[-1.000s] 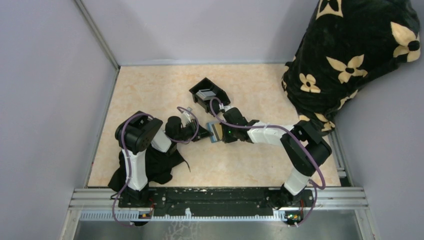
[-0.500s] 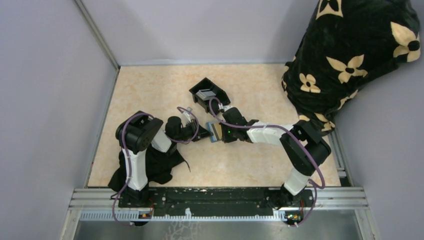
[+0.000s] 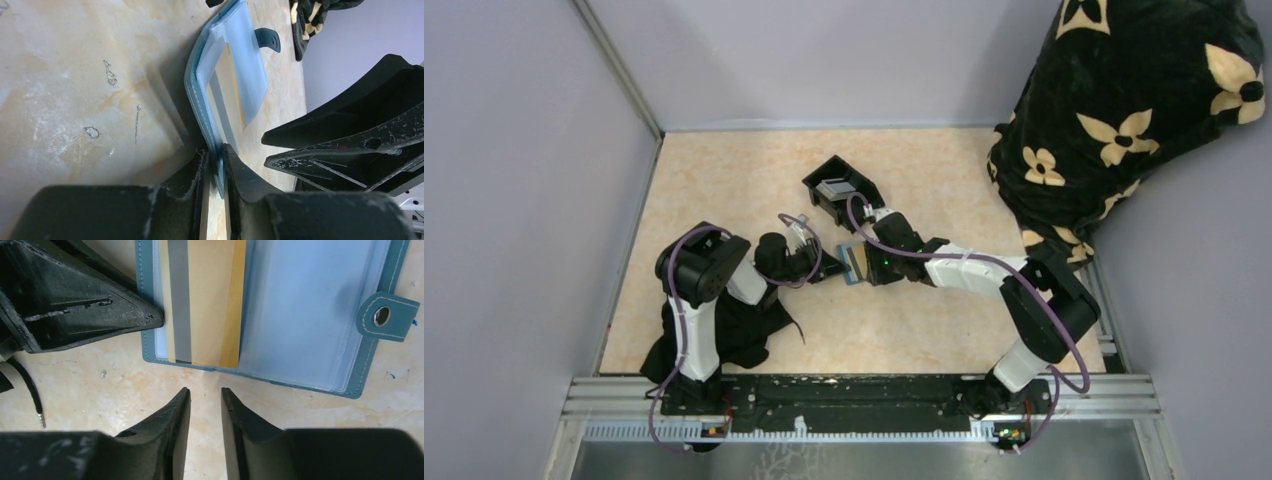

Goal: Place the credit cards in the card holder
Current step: Insert the credit card into the card holder.

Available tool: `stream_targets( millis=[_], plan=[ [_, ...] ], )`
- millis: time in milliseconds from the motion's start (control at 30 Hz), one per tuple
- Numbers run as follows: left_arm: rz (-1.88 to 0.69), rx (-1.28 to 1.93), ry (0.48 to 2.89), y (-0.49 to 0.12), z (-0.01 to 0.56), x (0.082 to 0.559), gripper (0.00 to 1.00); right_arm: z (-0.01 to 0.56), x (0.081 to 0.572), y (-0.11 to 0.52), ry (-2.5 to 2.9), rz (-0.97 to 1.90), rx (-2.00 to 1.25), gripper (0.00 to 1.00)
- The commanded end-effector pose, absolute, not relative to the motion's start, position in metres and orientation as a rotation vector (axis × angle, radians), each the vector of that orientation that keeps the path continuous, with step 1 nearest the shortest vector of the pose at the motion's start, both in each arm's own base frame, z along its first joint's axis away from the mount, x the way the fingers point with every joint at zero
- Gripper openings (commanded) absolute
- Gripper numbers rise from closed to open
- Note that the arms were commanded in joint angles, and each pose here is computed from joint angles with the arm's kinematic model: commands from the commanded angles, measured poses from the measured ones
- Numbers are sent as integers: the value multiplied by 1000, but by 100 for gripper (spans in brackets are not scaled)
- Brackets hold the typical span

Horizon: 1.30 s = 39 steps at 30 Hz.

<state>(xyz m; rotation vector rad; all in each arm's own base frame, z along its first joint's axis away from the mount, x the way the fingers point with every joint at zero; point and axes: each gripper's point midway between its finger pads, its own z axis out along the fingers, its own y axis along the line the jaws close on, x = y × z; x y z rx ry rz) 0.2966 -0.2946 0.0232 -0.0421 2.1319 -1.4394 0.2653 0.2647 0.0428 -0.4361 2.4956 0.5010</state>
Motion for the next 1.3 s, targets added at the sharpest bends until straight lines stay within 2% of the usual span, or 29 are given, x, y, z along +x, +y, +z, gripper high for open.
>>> stream_targets(
  millis=[0,67,233,867,1267],
  plan=[
    [-1420,-55,2204,-292,4,288,22,67,277,273,2423,492,-442,34],
    [-1423,-52,2202,-292,5,288,22,65,281,275,2427,482,-447,38],
    [-1426,-49,2199,-293,6,288,22,59,292,277,2433,456,-449,41],
    [-1457,-44,2168,-294,11,286,29,36,315,280,2470,452,-421,43],
    [-1451,-54,2166,-292,8,287,29,57,320,279,2421,451,-440,44]
  ],
)
